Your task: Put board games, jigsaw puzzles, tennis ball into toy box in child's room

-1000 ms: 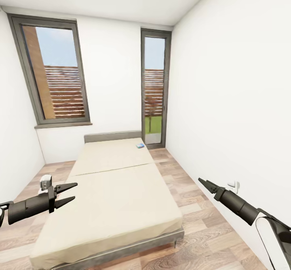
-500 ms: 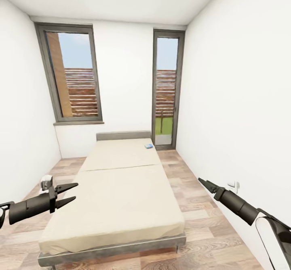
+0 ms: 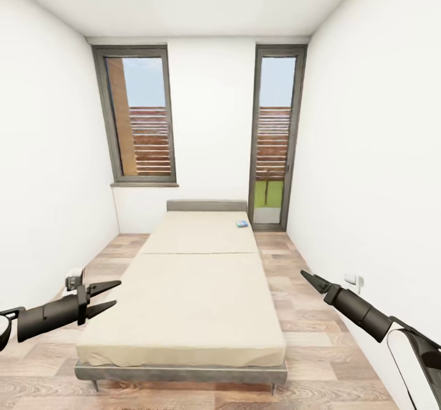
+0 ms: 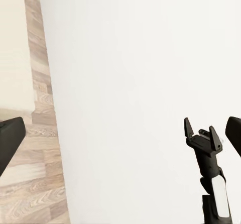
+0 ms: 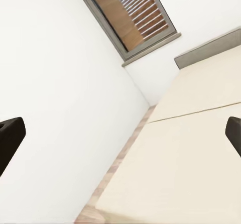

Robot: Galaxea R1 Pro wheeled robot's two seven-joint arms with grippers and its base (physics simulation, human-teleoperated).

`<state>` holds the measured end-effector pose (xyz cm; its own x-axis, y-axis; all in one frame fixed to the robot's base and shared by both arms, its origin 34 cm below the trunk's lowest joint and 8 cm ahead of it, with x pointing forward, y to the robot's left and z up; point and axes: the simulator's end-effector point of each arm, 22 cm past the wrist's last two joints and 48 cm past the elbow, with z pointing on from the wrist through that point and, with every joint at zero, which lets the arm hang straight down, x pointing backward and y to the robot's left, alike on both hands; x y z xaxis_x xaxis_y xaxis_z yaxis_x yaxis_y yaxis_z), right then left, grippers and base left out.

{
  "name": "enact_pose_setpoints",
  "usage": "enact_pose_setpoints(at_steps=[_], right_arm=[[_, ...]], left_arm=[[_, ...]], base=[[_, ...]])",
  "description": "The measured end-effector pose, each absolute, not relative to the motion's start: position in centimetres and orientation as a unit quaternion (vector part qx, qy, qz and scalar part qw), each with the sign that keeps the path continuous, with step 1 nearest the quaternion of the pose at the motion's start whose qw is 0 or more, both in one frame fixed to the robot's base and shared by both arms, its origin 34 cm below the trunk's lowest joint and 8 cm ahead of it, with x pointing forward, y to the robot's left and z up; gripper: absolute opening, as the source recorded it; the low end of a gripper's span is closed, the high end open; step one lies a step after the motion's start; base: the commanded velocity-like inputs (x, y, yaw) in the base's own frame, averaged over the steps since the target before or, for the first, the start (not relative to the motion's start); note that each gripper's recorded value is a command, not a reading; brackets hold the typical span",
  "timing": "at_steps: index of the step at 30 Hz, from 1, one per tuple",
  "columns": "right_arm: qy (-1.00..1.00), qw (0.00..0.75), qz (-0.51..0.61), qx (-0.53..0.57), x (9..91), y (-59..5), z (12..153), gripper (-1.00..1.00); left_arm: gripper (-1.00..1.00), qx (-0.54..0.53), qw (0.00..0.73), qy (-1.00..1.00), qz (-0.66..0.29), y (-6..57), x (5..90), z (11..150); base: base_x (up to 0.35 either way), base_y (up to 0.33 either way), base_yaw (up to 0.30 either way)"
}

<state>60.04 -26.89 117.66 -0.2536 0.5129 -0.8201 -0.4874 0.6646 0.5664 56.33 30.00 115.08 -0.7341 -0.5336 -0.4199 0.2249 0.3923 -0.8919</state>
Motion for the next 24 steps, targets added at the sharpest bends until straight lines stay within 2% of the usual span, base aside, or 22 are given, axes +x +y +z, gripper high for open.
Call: enact_pose_setpoints(at_steps=[14, 24], right_arm=[[0.676, 0.612, 0.409, 0.009, 59.96, -26.91, 117.88, 1.0], [0.675, 0.614, 0.409, 0.008, 59.87, -26.91, 118.08, 1.0]], left_arm=[[1.0, -0.098, 0.353, 0.762, -0.534, 30.03, 56.28, 114.96], [1.0, -0.097, 0.354, 0.76, -0.536, 29.82, 56.24, 115.12]], base=[[0.001, -0.298, 0.281], [0.064, -0.298, 0.281]])
